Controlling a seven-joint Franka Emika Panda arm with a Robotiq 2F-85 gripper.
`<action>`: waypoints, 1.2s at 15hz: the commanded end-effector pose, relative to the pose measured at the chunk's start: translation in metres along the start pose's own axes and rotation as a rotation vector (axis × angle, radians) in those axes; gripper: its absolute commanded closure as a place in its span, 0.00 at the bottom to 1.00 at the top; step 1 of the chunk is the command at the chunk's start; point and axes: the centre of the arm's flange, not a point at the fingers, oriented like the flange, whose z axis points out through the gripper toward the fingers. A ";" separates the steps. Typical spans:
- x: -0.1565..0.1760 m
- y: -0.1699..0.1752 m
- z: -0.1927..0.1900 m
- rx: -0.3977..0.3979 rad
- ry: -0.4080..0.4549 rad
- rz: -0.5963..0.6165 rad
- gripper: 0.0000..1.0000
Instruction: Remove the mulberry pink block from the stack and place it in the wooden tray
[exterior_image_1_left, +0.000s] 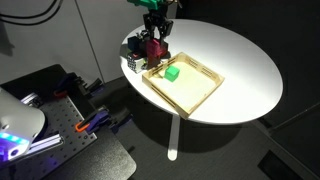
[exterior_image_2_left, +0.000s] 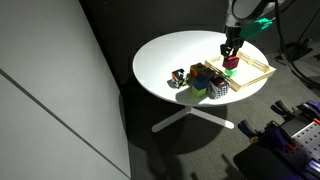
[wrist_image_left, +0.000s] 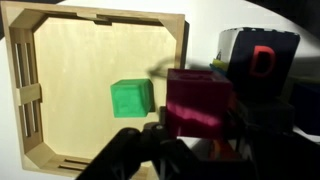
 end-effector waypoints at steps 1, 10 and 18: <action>-0.021 0.027 -0.006 -0.001 -0.018 0.049 0.69; -0.038 0.047 -0.009 0.024 -0.014 0.090 0.01; -0.040 0.020 -0.055 0.118 0.058 0.041 0.00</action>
